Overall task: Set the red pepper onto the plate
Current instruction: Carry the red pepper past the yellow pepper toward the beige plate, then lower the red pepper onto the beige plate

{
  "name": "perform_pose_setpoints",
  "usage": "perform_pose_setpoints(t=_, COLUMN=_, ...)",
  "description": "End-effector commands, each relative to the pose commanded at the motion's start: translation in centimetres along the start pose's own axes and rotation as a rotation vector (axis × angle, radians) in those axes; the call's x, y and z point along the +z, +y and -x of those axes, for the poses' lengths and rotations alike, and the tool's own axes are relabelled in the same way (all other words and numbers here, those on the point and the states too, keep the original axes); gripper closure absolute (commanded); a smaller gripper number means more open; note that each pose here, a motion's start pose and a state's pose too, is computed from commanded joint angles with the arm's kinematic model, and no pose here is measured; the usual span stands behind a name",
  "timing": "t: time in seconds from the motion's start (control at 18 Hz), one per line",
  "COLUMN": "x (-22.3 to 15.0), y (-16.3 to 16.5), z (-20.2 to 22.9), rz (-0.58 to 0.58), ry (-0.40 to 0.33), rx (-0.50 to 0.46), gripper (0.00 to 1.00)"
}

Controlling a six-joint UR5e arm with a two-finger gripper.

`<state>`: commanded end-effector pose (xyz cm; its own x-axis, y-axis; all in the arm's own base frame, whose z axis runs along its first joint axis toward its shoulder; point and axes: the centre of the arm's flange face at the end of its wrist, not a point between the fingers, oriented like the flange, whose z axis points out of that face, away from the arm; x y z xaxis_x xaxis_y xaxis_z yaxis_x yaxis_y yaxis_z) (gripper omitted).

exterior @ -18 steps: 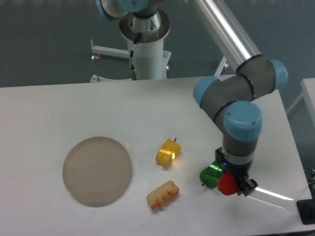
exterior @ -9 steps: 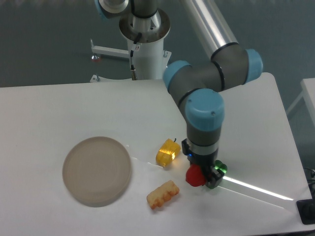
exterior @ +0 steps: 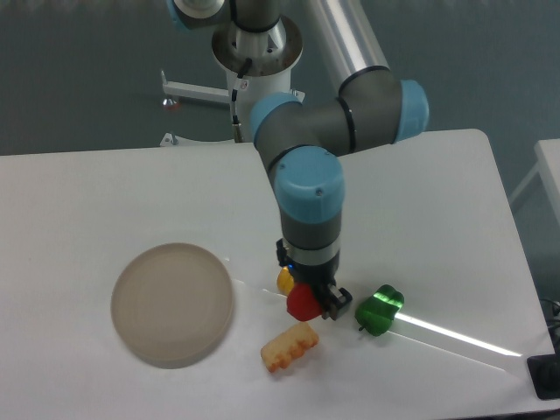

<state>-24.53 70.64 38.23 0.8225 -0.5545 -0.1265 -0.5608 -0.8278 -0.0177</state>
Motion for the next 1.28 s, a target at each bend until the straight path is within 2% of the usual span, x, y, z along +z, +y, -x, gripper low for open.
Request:
perform_pose_setpoints(t=0.33, x=1.8, y=-3.0, z=-5.3, rz=0.025, ry=0.051, rx=-0.044, gripper=0.36)
perform_pose_setpoints(t=0.67, x=3.4, y=-7.2, z=-10.2, rz=0.047, ry=0.080, rx=-0.143, gripper=0.36)
perform_pose_setpoints(t=0.89, x=5.0, y=-10.2, z=-13.0, rz=0.059, ry=0.096, rx=-0.090, gripper=0.36)
perform_pose_setpoints(t=1.28, x=7.5, y=-12.2, z=-15.0, rz=0.081, ry=0.128, rx=-0.053, gripper=0.36)
